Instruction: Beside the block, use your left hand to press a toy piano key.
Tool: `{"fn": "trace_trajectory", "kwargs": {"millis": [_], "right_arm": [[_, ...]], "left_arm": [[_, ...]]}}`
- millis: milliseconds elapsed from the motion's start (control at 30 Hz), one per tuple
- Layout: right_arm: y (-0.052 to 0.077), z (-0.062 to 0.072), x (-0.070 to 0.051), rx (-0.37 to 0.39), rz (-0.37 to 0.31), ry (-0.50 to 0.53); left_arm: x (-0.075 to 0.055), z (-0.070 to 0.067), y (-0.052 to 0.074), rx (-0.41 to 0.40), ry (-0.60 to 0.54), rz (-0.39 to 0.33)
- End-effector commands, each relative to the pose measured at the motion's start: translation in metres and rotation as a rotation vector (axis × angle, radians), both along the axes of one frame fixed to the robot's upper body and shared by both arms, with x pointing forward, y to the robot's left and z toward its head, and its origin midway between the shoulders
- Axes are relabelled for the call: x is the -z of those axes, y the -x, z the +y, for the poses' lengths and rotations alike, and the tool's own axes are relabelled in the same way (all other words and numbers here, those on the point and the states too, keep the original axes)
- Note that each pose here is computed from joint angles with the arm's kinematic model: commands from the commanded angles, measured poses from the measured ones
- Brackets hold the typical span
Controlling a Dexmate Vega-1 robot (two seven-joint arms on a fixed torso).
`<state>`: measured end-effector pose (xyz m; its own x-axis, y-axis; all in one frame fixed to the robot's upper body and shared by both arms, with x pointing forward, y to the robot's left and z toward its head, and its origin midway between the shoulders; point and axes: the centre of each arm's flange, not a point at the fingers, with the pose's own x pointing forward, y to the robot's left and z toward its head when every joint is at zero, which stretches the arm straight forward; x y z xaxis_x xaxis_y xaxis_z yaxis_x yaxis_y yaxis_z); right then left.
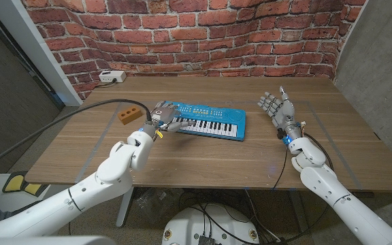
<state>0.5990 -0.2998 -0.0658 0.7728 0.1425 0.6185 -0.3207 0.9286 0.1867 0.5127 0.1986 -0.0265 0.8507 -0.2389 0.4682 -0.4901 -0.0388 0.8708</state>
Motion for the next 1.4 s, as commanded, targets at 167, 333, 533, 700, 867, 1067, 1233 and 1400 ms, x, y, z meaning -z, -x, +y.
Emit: {"fn": "trace_trajectory", "kwargs": {"millis": [167, 333, 533, 700, 867, 1067, 1233, 1400], "right_arm": [[0.000, -0.001, -0.003, 0.004, -0.006, 0.011], [0.000, 0.000, -0.004, 0.003, -0.012, 0.010], [0.000, 0.000, -0.005, -0.002, -0.014, 0.012], [0.002, -0.001, -0.006, 0.003, -0.019, 0.016], [0.004, -0.002, -0.008, 0.004, -0.022, 0.011], [0.004, -0.001, -0.008, -0.002, -0.021, 0.019], [0.002, 0.000, -0.009, -0.009, -0.024, 0.024], [-0.001, 0.002, -0.010, -0.017, -0.026, 0.028]], "left_arm": [[0.002, 0.007, 0.004, 0.023, 0.082, -0.065], [0.001, 0.012, 0.005, 0.067, 0.139, -0.080], [0.002, 0.022, 0.001, 0.187, 0.254, -0.062], [0.002, 0.029, 0.000, 0.233, 0.324, -0.069], [-0.001, 0.039, -0.002, 0.299, 0.415, -0.060], [-0.001, 0.049, -0.004, 0.369, 0.502, -0.048], [-0.001, 0.058, -0.006, 0.433, 0.581, -0.027], [-0.001, 0.064, -0.010, 0.507, 0.647, 0.013]]}}
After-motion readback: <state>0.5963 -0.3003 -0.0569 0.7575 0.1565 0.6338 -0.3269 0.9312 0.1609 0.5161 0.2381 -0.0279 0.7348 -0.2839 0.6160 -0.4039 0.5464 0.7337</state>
